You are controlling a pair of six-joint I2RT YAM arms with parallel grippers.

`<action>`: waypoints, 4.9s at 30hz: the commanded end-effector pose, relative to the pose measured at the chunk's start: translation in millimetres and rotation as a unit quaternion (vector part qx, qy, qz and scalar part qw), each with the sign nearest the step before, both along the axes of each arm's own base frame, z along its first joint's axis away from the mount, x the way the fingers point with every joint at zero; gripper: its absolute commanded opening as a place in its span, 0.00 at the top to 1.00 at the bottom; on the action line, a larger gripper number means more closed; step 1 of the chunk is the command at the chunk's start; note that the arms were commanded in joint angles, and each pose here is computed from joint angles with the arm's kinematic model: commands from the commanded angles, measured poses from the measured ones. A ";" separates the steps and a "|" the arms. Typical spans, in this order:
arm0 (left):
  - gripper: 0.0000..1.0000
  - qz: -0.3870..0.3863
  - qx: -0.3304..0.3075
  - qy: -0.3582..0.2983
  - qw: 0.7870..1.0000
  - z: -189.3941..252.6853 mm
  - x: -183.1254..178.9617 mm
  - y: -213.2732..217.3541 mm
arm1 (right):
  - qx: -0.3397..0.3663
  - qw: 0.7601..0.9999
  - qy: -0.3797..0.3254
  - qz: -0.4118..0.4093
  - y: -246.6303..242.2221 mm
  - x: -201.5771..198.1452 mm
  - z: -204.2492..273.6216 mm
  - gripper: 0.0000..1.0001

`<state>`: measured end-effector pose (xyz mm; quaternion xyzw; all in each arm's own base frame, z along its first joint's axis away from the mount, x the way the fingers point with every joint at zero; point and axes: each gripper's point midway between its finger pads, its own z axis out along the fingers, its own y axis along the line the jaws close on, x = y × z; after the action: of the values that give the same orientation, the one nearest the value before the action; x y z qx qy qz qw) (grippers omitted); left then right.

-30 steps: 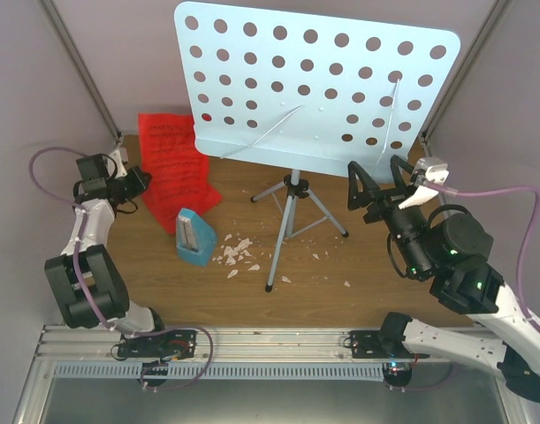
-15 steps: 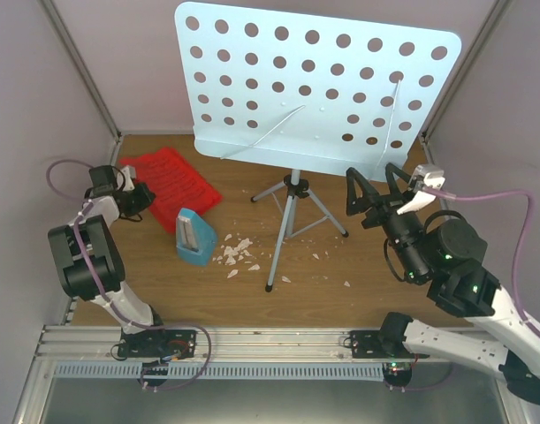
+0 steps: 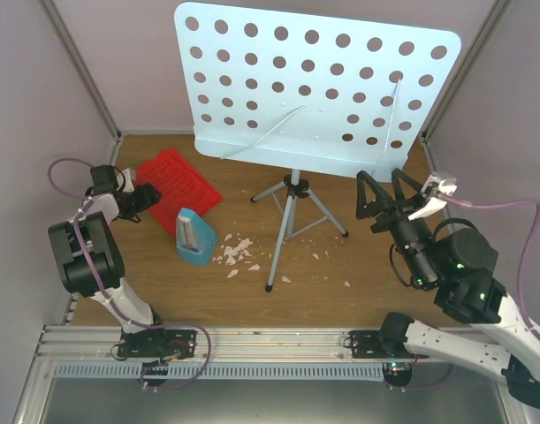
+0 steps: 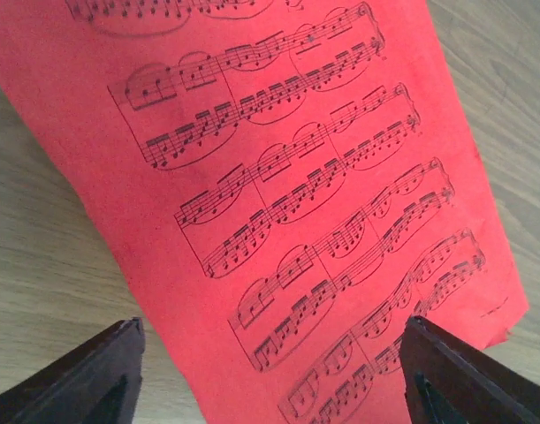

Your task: Pack up the instrument practice props

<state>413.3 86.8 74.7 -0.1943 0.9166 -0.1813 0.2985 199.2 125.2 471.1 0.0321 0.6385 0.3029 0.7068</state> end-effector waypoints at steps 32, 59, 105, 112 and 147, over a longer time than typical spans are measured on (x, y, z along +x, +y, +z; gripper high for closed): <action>0.17 -0.297 -0.001 -0.473 0.830 250.9 -138.5 -267.0 | 0.048 0.966 0.201 0.155 72.8 21.1 -196.3 0.07; 0.31 -0.486 -0.069 -0.394 0.777 185.4 -167.9 -397.8 | 0.312 0.871 0.259 0.279 105.6 68.6 -160.6 0.27; 0.41 -0.480 0.004 -0.392 0.785 180.6 -152.5 -392.9 | 0.291 0.894 0.263 0.219 96.2 87.8 -182.3 0.73; 0.41 -0.480 0.005 -0.391 0.785 180.3 -152.5 -392.9 | 0.245 0.922 0.233 0.189 85.4 89.1 -172.7 0.64; 0.41 -0.487 0.015 -0.386 0.783 174.5 -153.8 -398.1 | -0.121 0.977 0.134 0.115 93.5 101.4 -203.9 0.94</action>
<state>256.0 -304.4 227.9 0.3641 0.7199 -0.3469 0.4784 290.9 230.7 285.2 -0.0096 0.7382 0.4377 0.5132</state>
